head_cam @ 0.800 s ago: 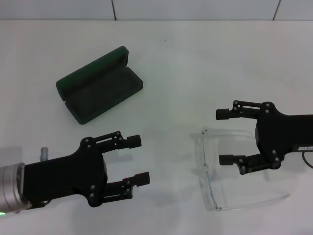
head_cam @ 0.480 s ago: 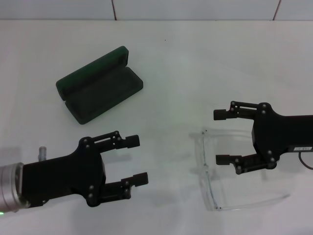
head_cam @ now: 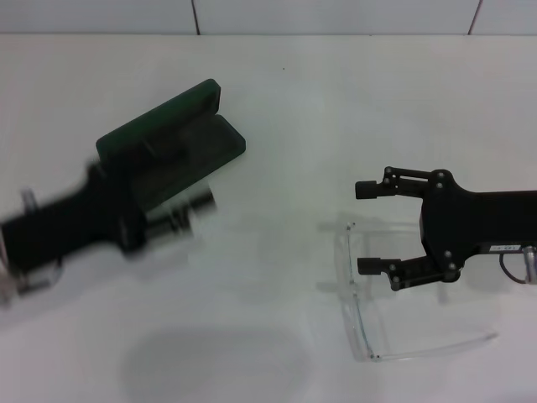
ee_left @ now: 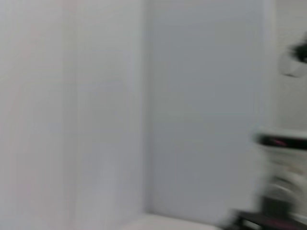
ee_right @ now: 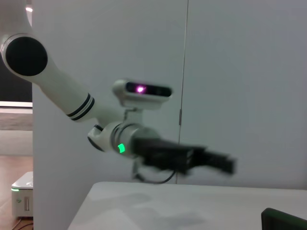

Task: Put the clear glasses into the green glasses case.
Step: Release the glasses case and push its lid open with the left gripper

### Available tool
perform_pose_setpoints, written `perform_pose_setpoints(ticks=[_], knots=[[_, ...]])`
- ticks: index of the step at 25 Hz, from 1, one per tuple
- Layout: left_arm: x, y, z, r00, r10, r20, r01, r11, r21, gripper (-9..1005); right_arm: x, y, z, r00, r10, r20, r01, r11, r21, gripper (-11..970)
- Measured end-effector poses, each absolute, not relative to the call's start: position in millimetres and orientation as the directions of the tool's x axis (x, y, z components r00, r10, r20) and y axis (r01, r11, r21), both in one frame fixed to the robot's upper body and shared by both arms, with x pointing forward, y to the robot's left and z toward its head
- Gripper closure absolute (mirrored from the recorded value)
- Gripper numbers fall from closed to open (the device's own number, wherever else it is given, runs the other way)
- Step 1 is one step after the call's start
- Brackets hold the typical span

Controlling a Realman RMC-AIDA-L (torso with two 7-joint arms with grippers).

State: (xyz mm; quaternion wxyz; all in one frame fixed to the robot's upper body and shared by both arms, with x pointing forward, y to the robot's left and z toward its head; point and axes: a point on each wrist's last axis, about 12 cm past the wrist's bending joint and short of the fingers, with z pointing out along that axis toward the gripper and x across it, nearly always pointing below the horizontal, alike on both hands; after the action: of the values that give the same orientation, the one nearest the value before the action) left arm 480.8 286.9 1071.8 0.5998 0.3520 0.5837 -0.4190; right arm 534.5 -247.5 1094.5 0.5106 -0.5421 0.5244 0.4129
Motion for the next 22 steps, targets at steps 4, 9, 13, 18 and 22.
perform_pose_setpoints(ticks=[4, 9, 13, 18, 22], knots=[[519.1, 302.6, 1086.7, -0.077, -0.073, -0.994, 0.827, 0.552, -0.105, 310, 535.7, -245.9, 1094.8, 0.112, -0.149, -0.982, -0.99, 0.071, -0.124, 90], [573.5, 315.4, 1111.8, -0.17, 0.067, -0.983, 0.701, 0.709, -0.073, 320, 537.4, -242.6, 1094.1, 0.116, -0.154, -0.981, -0.988, 0.078, -0.13, 90], [606.6, 304.9, 1116.4, -0.27, 0.221, -0.937, 0.66, 0.751, -0.013, 328, 537.3, -238.2, 1090.9, 0.106, -0.157, -0.982, -0.989, 0.09, -0.121, 90], [617.5, 282.8, 1109.4, -0.354, 0.368, -0.86, 0.698, 0.716, 0.019, 339, 534.6, -238.7, 1087.9, 0.098, -0.157, -0.983, -0.988, 0.099, -0.115, 90], [616.5, 269.8, 1107.6, -0.354, 0.406, -0.843, 0.728, 0.685, 0.024, 347, 533.4, -239.7, 1086.8, 0.096, -0.157, -0.983, -0.988, 0.102, -0.113, 91]])
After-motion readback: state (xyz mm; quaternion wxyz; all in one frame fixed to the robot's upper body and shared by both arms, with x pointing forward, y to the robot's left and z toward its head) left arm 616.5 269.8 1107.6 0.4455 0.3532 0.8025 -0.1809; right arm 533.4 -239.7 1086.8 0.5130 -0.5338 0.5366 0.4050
